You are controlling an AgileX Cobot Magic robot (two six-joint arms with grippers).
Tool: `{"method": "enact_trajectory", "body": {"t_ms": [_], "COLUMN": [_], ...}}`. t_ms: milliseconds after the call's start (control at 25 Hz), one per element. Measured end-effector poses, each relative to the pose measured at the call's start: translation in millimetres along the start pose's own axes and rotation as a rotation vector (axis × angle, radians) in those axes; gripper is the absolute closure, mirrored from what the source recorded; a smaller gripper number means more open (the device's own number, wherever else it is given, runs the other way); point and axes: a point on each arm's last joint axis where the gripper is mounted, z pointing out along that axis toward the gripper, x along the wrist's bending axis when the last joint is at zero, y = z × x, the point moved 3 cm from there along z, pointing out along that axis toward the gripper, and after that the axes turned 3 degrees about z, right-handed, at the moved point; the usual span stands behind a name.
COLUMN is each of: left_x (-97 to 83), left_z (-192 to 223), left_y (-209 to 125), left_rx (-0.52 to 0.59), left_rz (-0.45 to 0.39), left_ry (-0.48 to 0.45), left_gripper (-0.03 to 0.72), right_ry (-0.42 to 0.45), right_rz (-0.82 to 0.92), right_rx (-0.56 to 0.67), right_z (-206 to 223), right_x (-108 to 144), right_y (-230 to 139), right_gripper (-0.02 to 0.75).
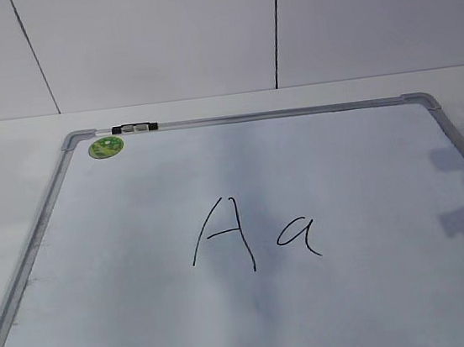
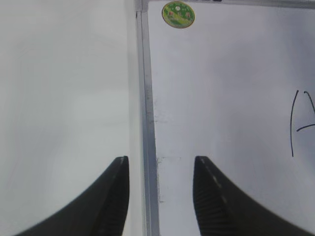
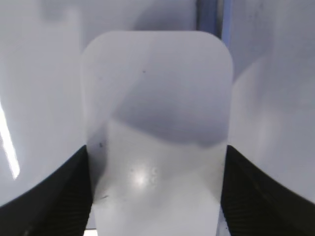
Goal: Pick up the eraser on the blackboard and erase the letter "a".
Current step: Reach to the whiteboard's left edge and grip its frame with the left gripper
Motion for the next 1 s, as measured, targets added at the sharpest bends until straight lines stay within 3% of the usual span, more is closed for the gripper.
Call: {"method": "enact_trajectory", "body": {"t_ms": [520,1000], "left_x": [9.1,14.9], "left_z": [71.6,135.4], "left_y": [-0.1,35.9], "left_rx": [0.233,0.369], "left_rz": [-0.037,-0.028], "left_ry": [0.020,0.034], "left_gripper": [0.365,0.365], "right_ry": [0.084,0.189], "right_rz": [0.058,0.042], "right_rx": [-0.001,0.048], "right_z": [-26.4,-35.1], "right_x": [9.8,22.4], "right_y": [14.7,12.1], "right_gripper": [0.196,0.196]}}
